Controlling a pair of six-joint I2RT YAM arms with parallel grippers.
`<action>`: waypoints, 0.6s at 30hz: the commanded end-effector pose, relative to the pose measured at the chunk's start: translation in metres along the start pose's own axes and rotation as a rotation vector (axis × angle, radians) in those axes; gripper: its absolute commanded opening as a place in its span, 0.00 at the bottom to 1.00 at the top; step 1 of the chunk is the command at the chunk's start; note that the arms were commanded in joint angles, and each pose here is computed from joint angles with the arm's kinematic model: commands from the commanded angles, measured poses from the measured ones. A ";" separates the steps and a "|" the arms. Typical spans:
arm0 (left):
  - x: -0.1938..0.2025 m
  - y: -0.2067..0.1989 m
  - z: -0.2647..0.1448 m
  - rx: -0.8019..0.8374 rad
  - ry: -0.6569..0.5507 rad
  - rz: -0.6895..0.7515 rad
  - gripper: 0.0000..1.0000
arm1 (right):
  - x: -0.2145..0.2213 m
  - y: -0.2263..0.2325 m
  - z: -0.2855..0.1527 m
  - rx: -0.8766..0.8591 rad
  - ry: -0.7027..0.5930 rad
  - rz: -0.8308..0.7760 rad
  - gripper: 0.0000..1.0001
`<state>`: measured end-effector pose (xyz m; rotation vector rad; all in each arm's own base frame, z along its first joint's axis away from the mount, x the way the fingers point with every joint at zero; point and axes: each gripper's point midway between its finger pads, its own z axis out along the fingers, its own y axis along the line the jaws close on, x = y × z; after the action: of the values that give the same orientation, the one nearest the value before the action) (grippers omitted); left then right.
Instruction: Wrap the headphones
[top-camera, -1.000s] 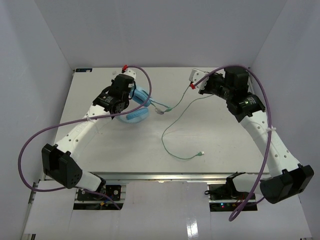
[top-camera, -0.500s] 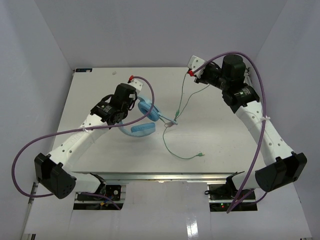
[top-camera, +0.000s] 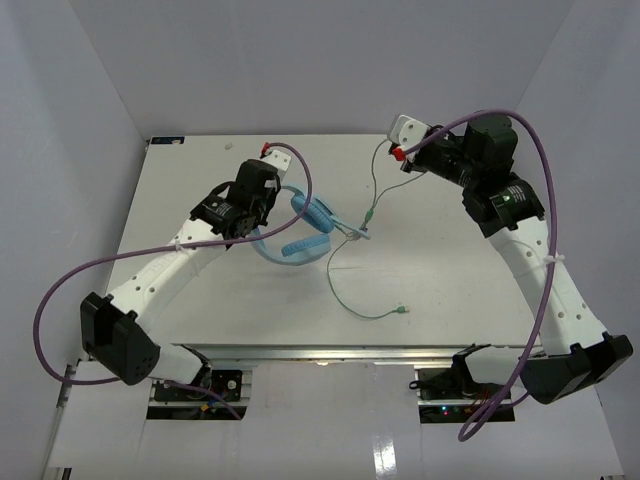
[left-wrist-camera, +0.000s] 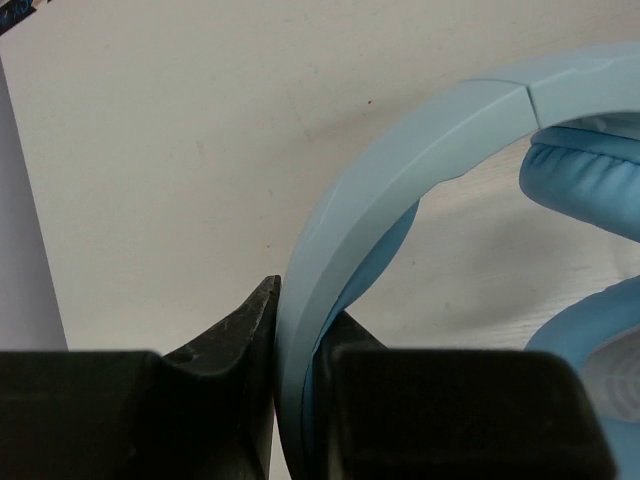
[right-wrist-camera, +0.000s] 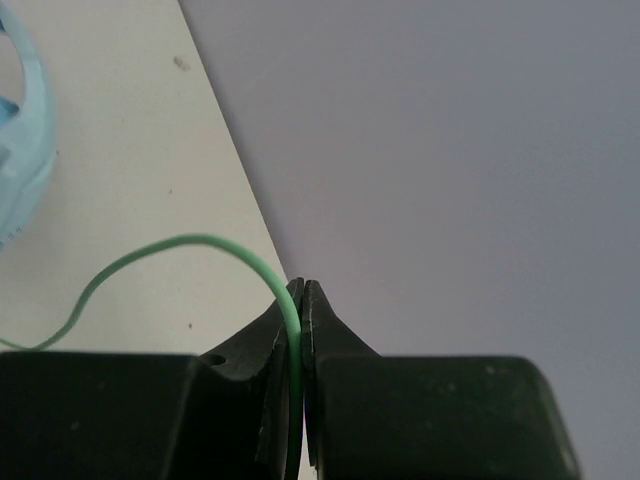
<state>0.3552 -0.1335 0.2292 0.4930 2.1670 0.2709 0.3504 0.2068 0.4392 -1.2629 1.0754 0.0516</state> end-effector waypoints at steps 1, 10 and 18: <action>-0.061 0.005 -0.067 0.161 -0.323 -0.178 0.00 | 0.051 0.002 -0.002 0.089 0.144 -0.036 0.08; -0.035 0.030 -0.073 0.107 -0.302 -0.293 0.00 | 0.069 0.024 -0.019 0.076 0.160 -0.003 0.08; -0.006 0.017 -0.005 0.099 -0.031 -0.290 0.00 | 0.000 0.003 -0.028 0.018 -0.003 0.021 0.08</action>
<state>0.3420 -0.1073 0.2580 0.2642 2.1195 0.0481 0.3534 0.1736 0.3723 -1.2645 1.2371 -0.0087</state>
